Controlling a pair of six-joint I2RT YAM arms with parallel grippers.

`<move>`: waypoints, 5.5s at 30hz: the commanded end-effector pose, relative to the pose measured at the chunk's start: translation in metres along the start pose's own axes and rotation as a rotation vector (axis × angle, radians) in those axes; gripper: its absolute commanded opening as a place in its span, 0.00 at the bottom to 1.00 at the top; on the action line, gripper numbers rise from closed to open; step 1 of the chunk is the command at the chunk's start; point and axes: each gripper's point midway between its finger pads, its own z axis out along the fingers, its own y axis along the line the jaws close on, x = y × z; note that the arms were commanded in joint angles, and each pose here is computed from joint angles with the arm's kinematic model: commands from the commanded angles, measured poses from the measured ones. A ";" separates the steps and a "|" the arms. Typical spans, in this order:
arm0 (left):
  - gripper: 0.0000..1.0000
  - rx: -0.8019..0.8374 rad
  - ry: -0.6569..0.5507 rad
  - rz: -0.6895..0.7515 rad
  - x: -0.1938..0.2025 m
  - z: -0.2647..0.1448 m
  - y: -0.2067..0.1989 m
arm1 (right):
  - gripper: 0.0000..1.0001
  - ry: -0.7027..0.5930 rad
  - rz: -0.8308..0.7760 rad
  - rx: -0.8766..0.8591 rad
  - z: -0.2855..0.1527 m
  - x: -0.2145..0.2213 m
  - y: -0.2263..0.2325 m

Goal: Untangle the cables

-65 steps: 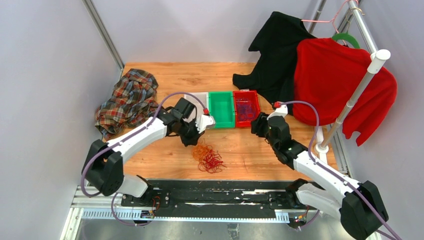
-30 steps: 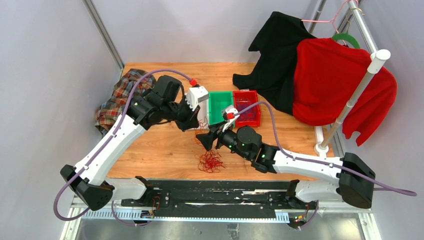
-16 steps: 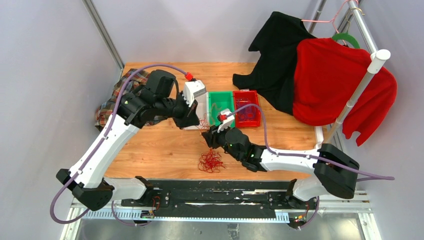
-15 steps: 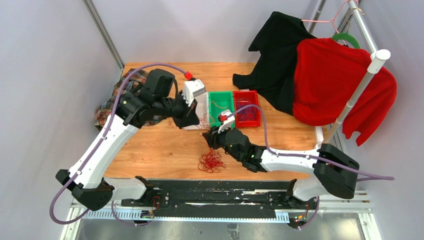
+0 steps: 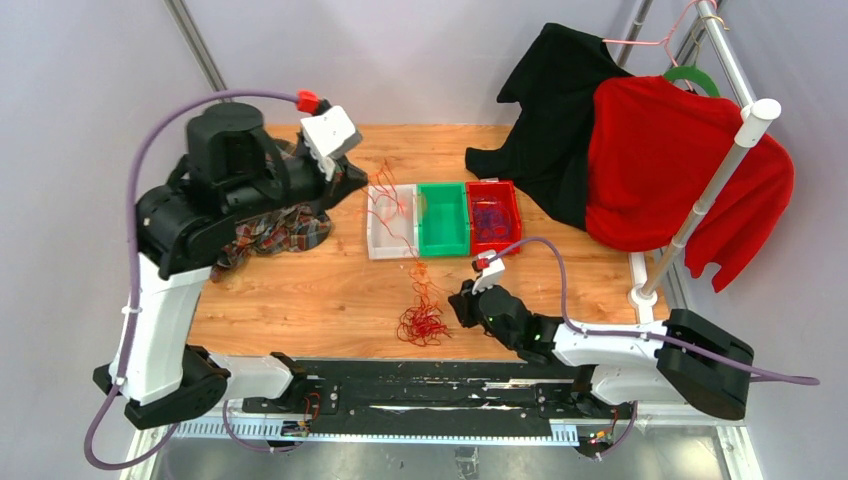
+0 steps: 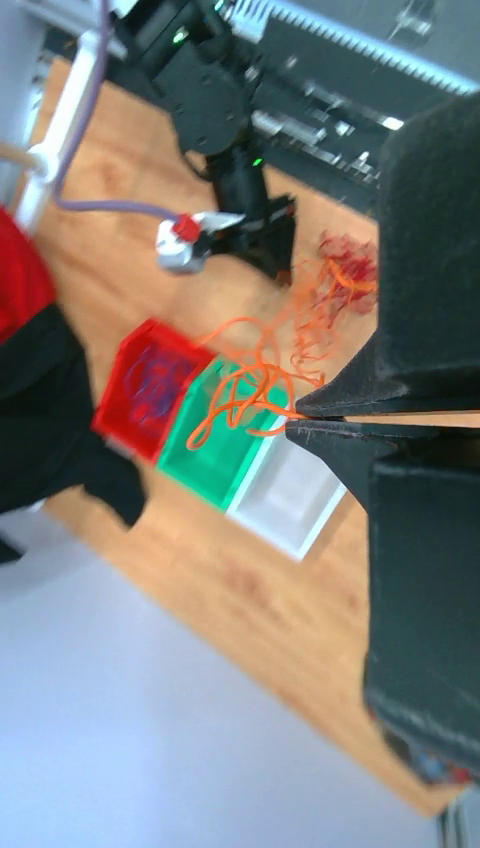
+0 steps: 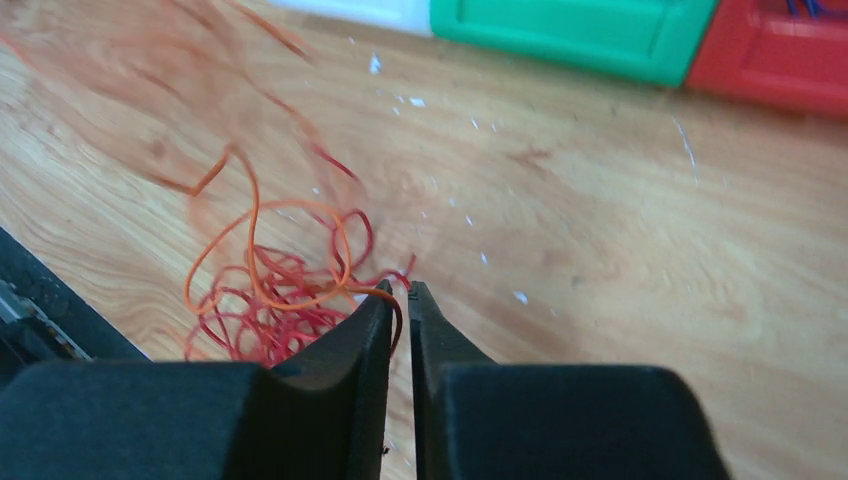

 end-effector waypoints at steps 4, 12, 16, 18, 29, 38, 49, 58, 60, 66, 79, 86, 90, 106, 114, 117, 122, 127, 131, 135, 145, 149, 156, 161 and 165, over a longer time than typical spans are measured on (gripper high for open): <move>0.00 -0.182 -0.101 0.147 -0.047 -0.027 0.035 | 0.01 0.093 0.047 0.130 -0.018 0.032 -0.037; 0.00 -0.073 -0.133 0.164 -0.045 -0.032 0.011 | 0.37 -0.100 0.002 0.102 -0.033 -0.052 -0.019; 0.00 0.053 -0.065 0.096 -0.012 -0.015 -0.013 | 0.67 -0.264 -0.074 0.006 -0.050 -0.141 0.019; 0.00 0.100 -0.046 0.075 -0.002 -0.011 -0.023 | 0.68 -0.316 -0.111 -0.067 -0.059 -0.175 0.042; 0.00 0.179 0.021 0.057 0.025 0.004 -0.039 | 0.72 -0.475 -0.205 -0.411 -0.084 -0.266 0.137; 0.00 0.228 0.045 0.072 0.037 0.009 -0.048 | 0.73 -0.468 -0.234 -0.467 -0.069 -0.273 0.161; 0.00 0.265 0.017 0.098 0.034 0.002 -0.057 | 0.37 -0.442 -0.280 -0.240 -0.042 -0.267 0.124; 0.01 0.310 -0.008 0.095 0.025 -0.006 -0.066 | 0.42 -0.452 -0.234 0.048 -0.038 -0.247 0.050; 0.00 0.320 -0.017 0.091 0.021 -0.007 -0.067 | 0.41 -0.442 -0.234 0.065 -0.036 -0.244 0.046; 0.00 0.329 -0.054 0.089 0.008 -0.014 -0.069 | 0.44 -0.394 -0.211 0.080 -0.021 -0.228 0.044; 0.00 0.274 -0.039 0.156 0.010 -0.021 -0.060 | 0.01 -0.364 0.027 0.317 -0.047 -0.195 -0.065; 0.00 0.271 -0.012 0.150 0.017 -0.014 -0.057 | 0.38 -0.441 0.006 -0.008 -0.068 -0.216 -0.014; 0.00 0.253 0.022 0.125 0.021 -0.004 -0.052 | 0.63 -0.481 -0.084 -0.202 -0.083 -0.227 0.051; 0.00 0.236 0.043 0.099 0.026 -0.002 -0.049 | 0.66 -0.510 -0.196 -0.355 -0.066 -0.248 0.147; 0.01 0.257 0.037 0.101 0.028 -0.004 -0.054 | 0.38 -0.537 -0.190 -0.301 -0.053 -0.259 0.148; 0.00 0.252 0.025 0.107 0.024 -0.008 -0.054 | 0.20 -0.517 -0.210 -0.241 -0.047 -0.253 0.137; 0.00 0.229 0.008 0.123 0.020 -0.014 -0.051 | 0.01 -0.492 -0.221 -0.054 -0.039 -0.237 0.090; 0.00 0.181 0.017 0.162 0.023 -0.017 -0.043 | 0.01 -0.476 -0.196 0.054 -0.046 -0.230 0.042; 0.00 0.154 0.028 0.187 0.027 -0.017 -0.038 | 0.01 -0.501 -0.158 0.128 -0.064 -0.235 0.006; 0.00 0.139 0.033 0.198 0.027 -0.018 -0.035 | 0.01 -0.494 -0.137 0.203 -0.074 -0.233 -0.023; 0.00 -0.031 -0.069 0.264 -0.022 -0.041 -0.005 | 0.01 -0.322 -0.097 0.379 -0.066 -0.164 -0.091; 0.00 -0.144 -0.159 0.283 -0.062 -0.052 0.016 | 0.01 -0.248 -0.059 0.344 -0.057 -0.127 -0.093; 0.00 -0.063 -0.114 0.218 -0.047 -0.001 0.014 | 0.00 -0.217 0.012 0.260 -0.053 -0.114 -0.080; 0.00 -0.074 -0.085 0.205 -0.023 0.052 0.025 | 0.01 -0.246 0.030 0.248 -0.064 -0.124 -0.077; 0.00 -0.120 -0.071 0.218 -0.007 0.098 0.043 | 0.01 -0.283 0.045 0.244 -0.075 -0.133 -0.078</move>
